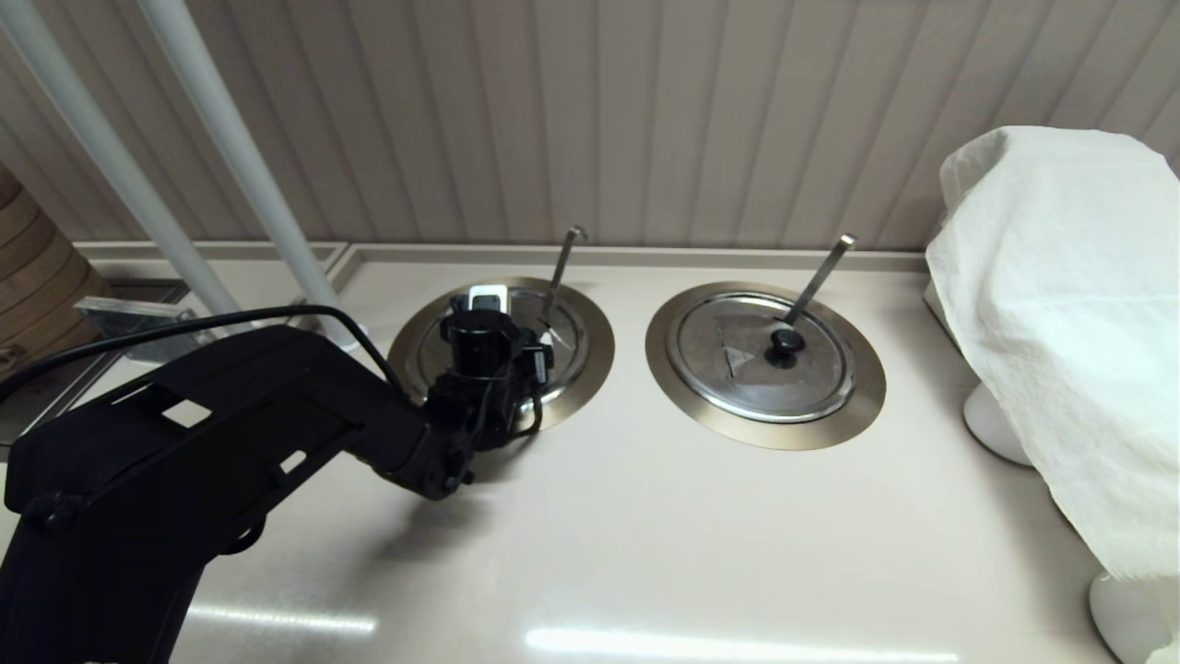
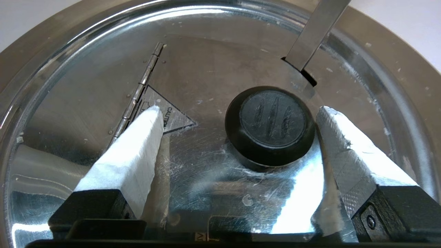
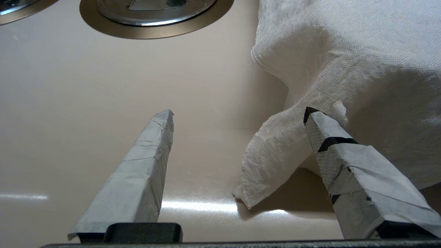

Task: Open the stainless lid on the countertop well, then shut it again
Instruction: Open the lid

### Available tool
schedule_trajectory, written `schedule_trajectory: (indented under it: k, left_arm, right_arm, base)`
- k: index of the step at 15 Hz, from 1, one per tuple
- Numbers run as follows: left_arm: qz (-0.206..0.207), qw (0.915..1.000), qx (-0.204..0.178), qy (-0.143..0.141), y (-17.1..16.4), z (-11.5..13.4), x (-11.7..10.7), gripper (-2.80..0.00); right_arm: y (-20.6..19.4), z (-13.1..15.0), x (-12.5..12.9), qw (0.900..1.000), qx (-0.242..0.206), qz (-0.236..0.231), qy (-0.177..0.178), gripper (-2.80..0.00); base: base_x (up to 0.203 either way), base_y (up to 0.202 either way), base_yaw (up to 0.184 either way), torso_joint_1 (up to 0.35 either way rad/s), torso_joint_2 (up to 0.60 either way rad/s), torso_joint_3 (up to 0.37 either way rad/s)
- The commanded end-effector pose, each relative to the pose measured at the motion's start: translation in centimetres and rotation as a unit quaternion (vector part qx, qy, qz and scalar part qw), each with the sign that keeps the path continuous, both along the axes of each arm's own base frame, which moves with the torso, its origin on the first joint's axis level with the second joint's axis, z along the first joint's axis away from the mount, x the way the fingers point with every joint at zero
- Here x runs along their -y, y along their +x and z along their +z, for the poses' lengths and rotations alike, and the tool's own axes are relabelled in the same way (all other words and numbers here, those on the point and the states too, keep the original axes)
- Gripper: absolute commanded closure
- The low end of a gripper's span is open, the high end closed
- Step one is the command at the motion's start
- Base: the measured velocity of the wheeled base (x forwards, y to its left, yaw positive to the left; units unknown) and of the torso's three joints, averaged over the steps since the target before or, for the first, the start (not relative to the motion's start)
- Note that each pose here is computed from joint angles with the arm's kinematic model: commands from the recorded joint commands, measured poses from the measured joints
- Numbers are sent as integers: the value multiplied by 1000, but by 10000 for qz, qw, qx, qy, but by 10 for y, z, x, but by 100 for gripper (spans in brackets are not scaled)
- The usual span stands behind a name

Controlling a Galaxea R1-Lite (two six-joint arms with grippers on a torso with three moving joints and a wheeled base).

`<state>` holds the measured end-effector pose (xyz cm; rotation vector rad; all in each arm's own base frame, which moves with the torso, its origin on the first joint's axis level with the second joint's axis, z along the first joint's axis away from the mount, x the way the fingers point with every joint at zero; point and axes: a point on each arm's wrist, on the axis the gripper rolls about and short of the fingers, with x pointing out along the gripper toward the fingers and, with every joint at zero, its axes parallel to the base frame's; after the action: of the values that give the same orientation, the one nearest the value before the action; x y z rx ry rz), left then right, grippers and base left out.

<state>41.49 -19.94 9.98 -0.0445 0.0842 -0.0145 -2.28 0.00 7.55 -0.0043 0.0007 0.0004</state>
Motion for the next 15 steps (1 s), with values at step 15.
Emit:
schedule_trajectory:
  k: [15]
  left_arm:
    - [117, 9997, 200, 87, 4, -13, -11, -280]
  right_arm:
    - [0, 0, 0, 10000, 3, 2, -2, -280]
  base:
    - [0, 0, 0, 0, 0, 0]
